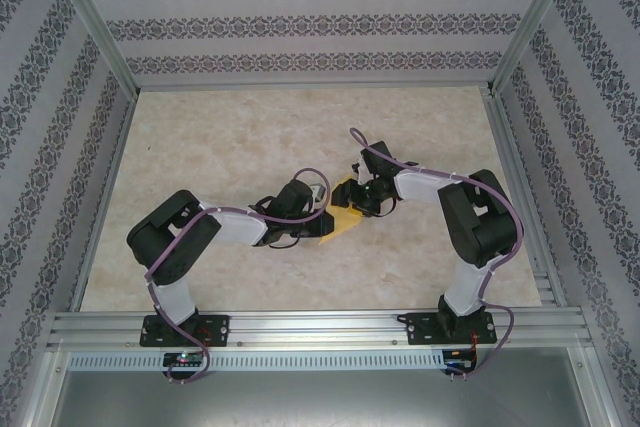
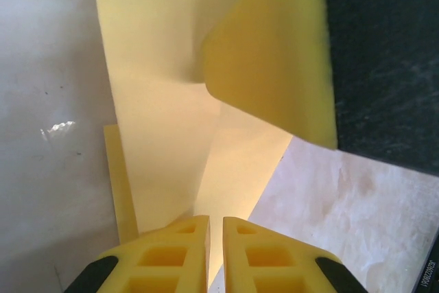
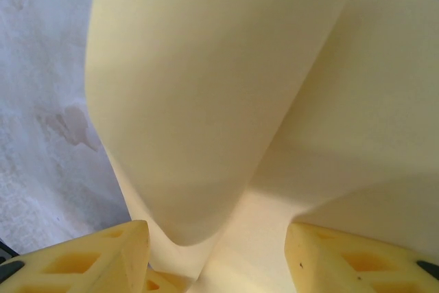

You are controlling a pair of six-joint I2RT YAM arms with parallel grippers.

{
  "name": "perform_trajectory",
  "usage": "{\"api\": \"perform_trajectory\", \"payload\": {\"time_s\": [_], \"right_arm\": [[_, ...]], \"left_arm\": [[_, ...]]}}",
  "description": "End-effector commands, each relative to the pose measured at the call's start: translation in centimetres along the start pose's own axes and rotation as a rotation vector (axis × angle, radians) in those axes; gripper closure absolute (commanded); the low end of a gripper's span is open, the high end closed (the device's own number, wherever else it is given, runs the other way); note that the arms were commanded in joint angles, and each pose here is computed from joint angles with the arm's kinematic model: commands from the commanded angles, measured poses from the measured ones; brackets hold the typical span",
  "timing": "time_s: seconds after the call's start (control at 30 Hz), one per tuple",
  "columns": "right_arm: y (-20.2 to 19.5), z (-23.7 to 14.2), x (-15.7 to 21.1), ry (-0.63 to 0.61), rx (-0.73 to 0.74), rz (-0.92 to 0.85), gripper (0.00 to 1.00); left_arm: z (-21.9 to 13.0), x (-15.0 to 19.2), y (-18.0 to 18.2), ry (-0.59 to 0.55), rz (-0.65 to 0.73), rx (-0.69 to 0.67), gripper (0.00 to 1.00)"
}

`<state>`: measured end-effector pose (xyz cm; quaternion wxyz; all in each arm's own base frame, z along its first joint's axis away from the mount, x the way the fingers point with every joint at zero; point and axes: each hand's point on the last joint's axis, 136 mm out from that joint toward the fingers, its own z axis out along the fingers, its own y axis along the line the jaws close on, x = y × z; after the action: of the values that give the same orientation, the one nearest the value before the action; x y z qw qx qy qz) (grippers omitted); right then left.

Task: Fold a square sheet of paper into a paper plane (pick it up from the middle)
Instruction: Fourth fold the wing at the center of the table.

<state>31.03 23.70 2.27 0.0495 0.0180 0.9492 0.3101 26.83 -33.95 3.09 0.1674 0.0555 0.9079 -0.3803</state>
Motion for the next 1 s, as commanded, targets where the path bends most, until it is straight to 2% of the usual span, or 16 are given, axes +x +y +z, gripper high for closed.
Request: {"api": "perform_trajectory", "payload": {"time_s": [0.0,0.3,0.57,0.97], "right_arm": [[-4.6,1.6,2.1,0.055,0.141,0.061,0.44],[-7.9,1.8,2.4,0.076,0.304,0.139,0.56],[-8.5,2.0,2.5,0.063,0.312,0.177,0.60],[-9.2,2.3,3.1,0.087,0.338,0.191,0.66]], "left_arm": [[0.0,-0.8,0.3,-0.007,-0.019,-0.015,0.86],[-1.1,-1.3,-1.0,-0.021,0.017,0.021,0.84],[-3.2,-2.9,-1.9,-0.122,0.031,0.021,0.81],[-3.1,-4.1,-1.1,-0.195,-0.026,-0.014,0.80]]}}
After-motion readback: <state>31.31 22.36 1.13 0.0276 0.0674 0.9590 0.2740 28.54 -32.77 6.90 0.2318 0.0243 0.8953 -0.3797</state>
